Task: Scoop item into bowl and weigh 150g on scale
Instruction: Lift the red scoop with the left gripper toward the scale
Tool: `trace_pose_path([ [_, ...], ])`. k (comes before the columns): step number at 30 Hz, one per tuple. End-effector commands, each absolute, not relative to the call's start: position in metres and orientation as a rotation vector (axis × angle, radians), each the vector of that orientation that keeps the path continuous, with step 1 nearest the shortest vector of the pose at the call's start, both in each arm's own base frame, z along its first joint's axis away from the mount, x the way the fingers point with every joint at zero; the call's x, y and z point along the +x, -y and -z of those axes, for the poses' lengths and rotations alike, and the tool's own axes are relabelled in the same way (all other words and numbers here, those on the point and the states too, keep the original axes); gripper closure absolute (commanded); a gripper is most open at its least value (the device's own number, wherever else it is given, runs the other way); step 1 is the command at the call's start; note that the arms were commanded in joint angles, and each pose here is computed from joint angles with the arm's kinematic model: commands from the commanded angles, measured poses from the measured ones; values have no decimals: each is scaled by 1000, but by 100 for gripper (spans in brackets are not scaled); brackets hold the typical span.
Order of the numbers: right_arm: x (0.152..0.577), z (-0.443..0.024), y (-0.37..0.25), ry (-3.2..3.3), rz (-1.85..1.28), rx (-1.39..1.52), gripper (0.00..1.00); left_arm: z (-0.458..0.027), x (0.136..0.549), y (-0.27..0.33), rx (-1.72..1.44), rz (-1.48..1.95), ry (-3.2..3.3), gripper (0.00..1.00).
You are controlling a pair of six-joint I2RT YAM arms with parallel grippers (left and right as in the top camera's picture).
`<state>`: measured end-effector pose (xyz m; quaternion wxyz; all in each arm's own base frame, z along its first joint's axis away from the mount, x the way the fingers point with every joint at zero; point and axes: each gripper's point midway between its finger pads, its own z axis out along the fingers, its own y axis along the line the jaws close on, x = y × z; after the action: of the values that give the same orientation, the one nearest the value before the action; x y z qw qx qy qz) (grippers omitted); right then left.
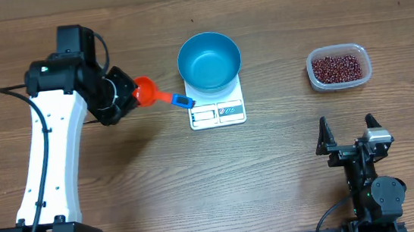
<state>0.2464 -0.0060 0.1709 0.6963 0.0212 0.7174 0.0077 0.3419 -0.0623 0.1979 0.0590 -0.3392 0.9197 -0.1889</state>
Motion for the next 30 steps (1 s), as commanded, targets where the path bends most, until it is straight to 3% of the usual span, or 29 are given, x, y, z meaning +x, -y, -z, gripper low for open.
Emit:
trace_pose_path([
  [1,246,-169,6,-1595,-13,43,0,-212,336,91,-1033,671,-2785,96],
  [17,246,-169,6,-1595,-13,43,0,-202,313,156,-958,306,-2739,96],
  [30,246,-172,6,-1585,-12,43,0,-201,303,161,-996,278,-2742,96],
])
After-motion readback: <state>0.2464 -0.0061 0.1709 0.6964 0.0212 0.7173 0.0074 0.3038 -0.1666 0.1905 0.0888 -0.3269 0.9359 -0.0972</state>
